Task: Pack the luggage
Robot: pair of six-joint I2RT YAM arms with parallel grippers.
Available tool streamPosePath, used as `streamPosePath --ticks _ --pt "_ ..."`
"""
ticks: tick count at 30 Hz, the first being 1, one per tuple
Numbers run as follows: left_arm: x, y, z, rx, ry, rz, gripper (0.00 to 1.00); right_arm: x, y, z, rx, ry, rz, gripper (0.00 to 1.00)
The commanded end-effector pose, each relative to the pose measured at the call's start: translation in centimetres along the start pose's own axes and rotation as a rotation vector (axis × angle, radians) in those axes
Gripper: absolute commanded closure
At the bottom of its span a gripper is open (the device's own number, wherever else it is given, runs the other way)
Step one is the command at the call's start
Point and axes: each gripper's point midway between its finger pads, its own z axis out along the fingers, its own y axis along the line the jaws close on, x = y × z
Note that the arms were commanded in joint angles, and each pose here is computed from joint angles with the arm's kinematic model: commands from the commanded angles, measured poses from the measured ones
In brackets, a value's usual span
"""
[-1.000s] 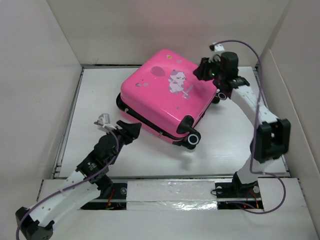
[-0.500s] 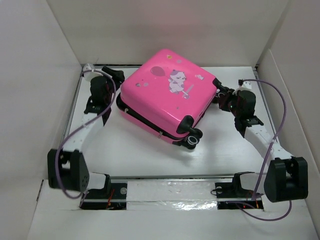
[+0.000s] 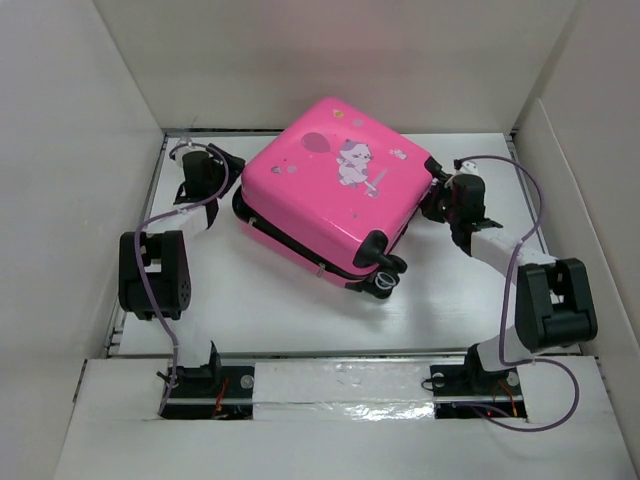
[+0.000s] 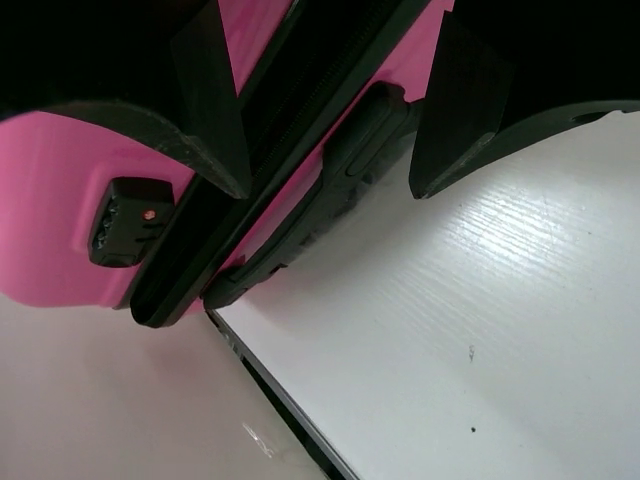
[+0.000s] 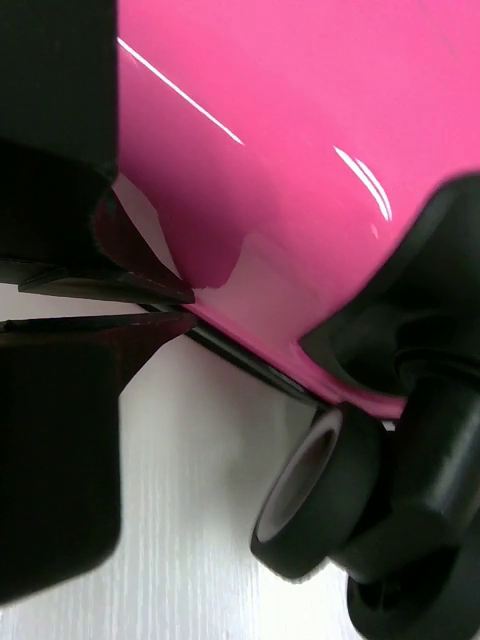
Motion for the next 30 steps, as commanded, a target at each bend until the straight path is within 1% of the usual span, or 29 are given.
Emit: streamPosePath --ticks 1,2,3,4,5,6,7,8,9,10,11,12,13,14,15,16,17,18,19,20,21,22,23,24,25,26,28,29,30 --pt "3.2 -0.8 -1.1 0.084 0.061 0.011 0.39 -3.7 4.5 1.4 -0.124 -0.086 -0.031 0.85" --pt "3.5 -1.3 -1.9 0.1 0.055 0.007 0.39 -3.7 5.3 1.7 -0.143 -0.087 -0.041 0.85" --pt "5.3 0.4 -2.7 0.087 0.064 0.004 0.4 -4.2 6.2 1.9 -0.163 -0.097 -0.052 0.85" --pt "6.3 0.5 -3.6 0.09 0.044 0.008 0.4 -3.6 7.3 2.2 -0.186 -0.082 -0.079 0.85" --pt "5.9 0.0 -5.0 0.114 0.007 0.005 0.4 -3.5 8.0 2.4 -0.204 -0.078 -0.097 0.85" --pt "7.3 2.4 -5.8 0.078 0.012 0.004 0.4 -3.2 8.6 2.6 -0.215 -0.065 -0.112 0.85" --pt "7.5 2.2 -6.8 0.092 0.0 0.013 0.4 -3.0 9.5 3.0 -0.229 -0.059 -0.139 0.85" --pt "8.5 2.5 -7.4 0.093 0.015 0.026 0.4 -3.2 9.6 3.2 -0.229 -0.056 -0.146 0.85" --pt "9.7 4.3 -8.0 0.062 0.037 0.044 0.41 -2.9 10.2 3.4 -0.239 -0.048 -0.157 0.85" --pt "10.7 4.5 -8.7 0.064 0.05 0.06 0.41 -3.6 10.9 3.5 -0.263 -0.055 -0.17 0.84" --pt "11.5 3.8 -9.7 0.094 0.058 0.082 0.41 -3.3 11.0 4.0 -0.274 -0.038 -0.179 0.84" --pt "12.8 4.8 -10.4 0.076 0.082 0.101 0.41 -3.1 11.9 4.2 -0.3 -0.025 -0.194 0.83" --pt "13.4 4.9 -11.1 0.076 0.087 0.129 0.41 -2.7 12.2 4.4 -0.318 0.002 -0.22 0.83" --pt "13.2 4.2 -11.9 0.095 0.06 0.145 0.41 -4.1 13.9 4.4 -0.35 -0.015 -0.244 0.82" --pt "15.0 4.7 -12.8 0.085 0.101 0.174 0.42 -3.1 14.5 5.1 -0.362 0.021 -0.267 0.82" --pt "15.4 4.7 -13.4 0.088 0.099 0.186 0.42 -2.7 14.2 5.3 -0.355 0.06 -0.303 0.82" --pt "15.5 3.6 -14.5 0.128 0.089 0.192 0.43 -3.9 16.0 5.4 -0.377 0.043 -0.33 0.82" --pt "16.7 4.6 -15.2 0.106 0.12 0.207 0.43 -2.8 15.9 5.9 -0.369 0.088 -0.345 0.81" --pt "18.0 4.1 -16.1 0.126 0.141 0.215 0.43 -2.9 16.6 6.1 -0.375 0.081 -0.374 0.81" --pt "18.2 3.3 -17.0 0.164 0.137 0.214 0.44 -2.8 16.6 6.2 -0.367 0.098 -0.38 0.81" --pt "19.3 4.1 -17.7 0.148 0.166 0.225 0.44 -3.4 17.5 6.2 -0.383 0.088 -0.394 0.81" --pt "20.4 3.8 -18.6 0.164 0.184 0.238 0.46 -2.8 17.5 6.5 -0.392 0.112 -0.4 0.81" --pt "20.6 3.1 -19.6 0.203 0.185 0.221 0.47 -2.8 17.6 6.6 -0.397 0.117 -0.41 0.8" --pt "21.7 3.8 -20.2 0.196 0.216 0.231 0.49 -3.1 17.8 6.7 -0.4 0.118 -0.411 0.8" --pt "22.0 4.0 -20.7 0.189 0.217 0.235 0.5 -2.8 17.7 7.0 -0.399 0.129 -0.416 0.8" --pt "23.2 3.3 -22.0 0.231 0.248 0.244 0.54 -2.9 17.8 7.1 -0.399 0.13 -0.421 0.8" --pt "24.8 4.1 -23.1 0.226 0.292 0.233 0.58 -3.4 17.8 7.1 -0.411 0.125 -0.418 0.79" --pt "26.3 3.8 -24.4 0.264 0.337 0.241 0.61 -3.7 17.4 7.3 -0.411 0.124 -0.415 0.77" --pt "27.7 3.4 -25.7 0.295 0.373 0.217 0.64 -4.1 17.3 7.5 -0.423 0.13 -0.42 0.74"
